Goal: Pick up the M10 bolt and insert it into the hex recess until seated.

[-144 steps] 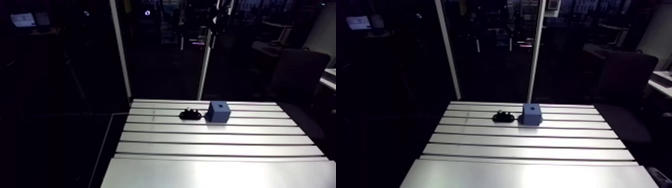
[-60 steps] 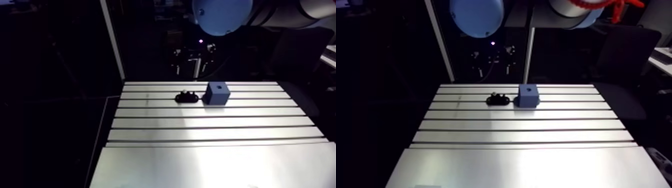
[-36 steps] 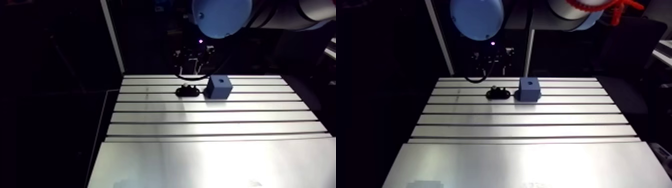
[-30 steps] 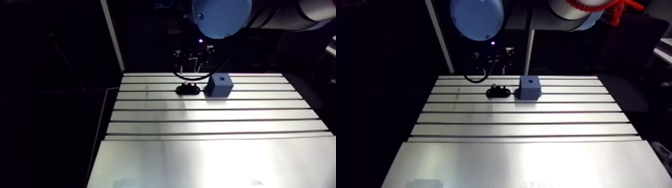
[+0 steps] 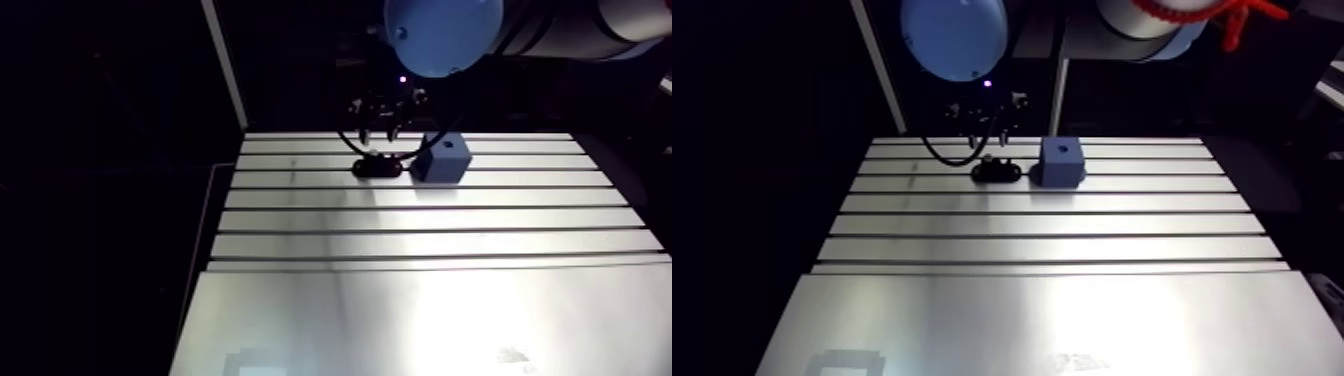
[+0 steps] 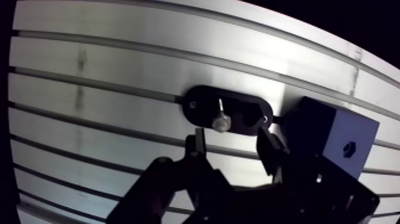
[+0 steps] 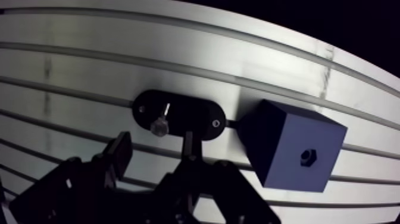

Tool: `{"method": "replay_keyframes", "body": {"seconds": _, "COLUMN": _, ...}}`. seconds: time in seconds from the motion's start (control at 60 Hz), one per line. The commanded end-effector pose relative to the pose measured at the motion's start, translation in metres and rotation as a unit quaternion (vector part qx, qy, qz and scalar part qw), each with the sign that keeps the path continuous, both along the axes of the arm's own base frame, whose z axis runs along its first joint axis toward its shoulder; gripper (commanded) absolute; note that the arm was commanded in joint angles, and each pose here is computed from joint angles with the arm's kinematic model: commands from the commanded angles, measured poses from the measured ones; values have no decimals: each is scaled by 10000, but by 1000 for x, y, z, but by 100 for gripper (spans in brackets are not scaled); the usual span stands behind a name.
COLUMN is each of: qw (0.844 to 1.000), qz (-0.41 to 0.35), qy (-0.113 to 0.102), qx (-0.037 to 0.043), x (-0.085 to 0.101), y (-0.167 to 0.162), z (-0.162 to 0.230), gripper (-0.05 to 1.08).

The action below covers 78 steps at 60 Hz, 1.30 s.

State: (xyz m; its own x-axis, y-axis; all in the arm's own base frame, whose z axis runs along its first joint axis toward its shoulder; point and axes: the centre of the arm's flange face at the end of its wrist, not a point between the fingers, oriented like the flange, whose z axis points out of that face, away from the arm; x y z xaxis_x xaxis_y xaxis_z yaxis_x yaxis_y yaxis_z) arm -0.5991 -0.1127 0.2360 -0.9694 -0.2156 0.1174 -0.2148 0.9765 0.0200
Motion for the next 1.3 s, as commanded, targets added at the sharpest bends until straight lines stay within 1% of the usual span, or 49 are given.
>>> {"method": "replay_keyframes", "body": {"seconds": 0.017, "qw": 10000, "qz": 30, "qy": 1, "qx": 4, "x": 0, "y": 0, "z": -5, "gripper": 46}}
{"method": "replay_keyframes", "body": {"seconds": 0.15, "qw": 10000, "qz": 30, "qy": -6, "qx": 10, "x": 0, "y": 0, "z": -7, "gripper": 50}}
{"method": "replay_keyframes", "body": {"seconds": 0.333, "qw": 10000, "qz": 37, "qy": -1, "qx": 10, "x": -1, "y": -2, "z": -11, "gripper": 50}}
{"method": "replay_keyframes", "body": {"seconds": 0.483, "qw": 10000, "qz": 37, "qy": -46, "qx": 8, "x": 0, "y": -3, "z": -17, "gripper": 50}}
{"method": "replay_keyframes", "body": {"seconds": 0.6, "qw": 10000, "qz": 44, "qy": -24, "qx": 17, "x": -1, "y": -3, "z": -18, "gripper": 50}}
{"method": "replay_keyframes", "body": {"seconds": 0.967, "qw": 10000, "qz": 27, "qy": -91, "qx": 28, "x": -2, "y": -3, "z": -29, "gripper": 50}}
{"method": "replay_keyframes", "body": {"seconds": 1.3, "qw": 9999, "qz": 19, "qy": -102, "qx": 33, "x": -2, "y": -3, "z": -30, "gripper": 51}}
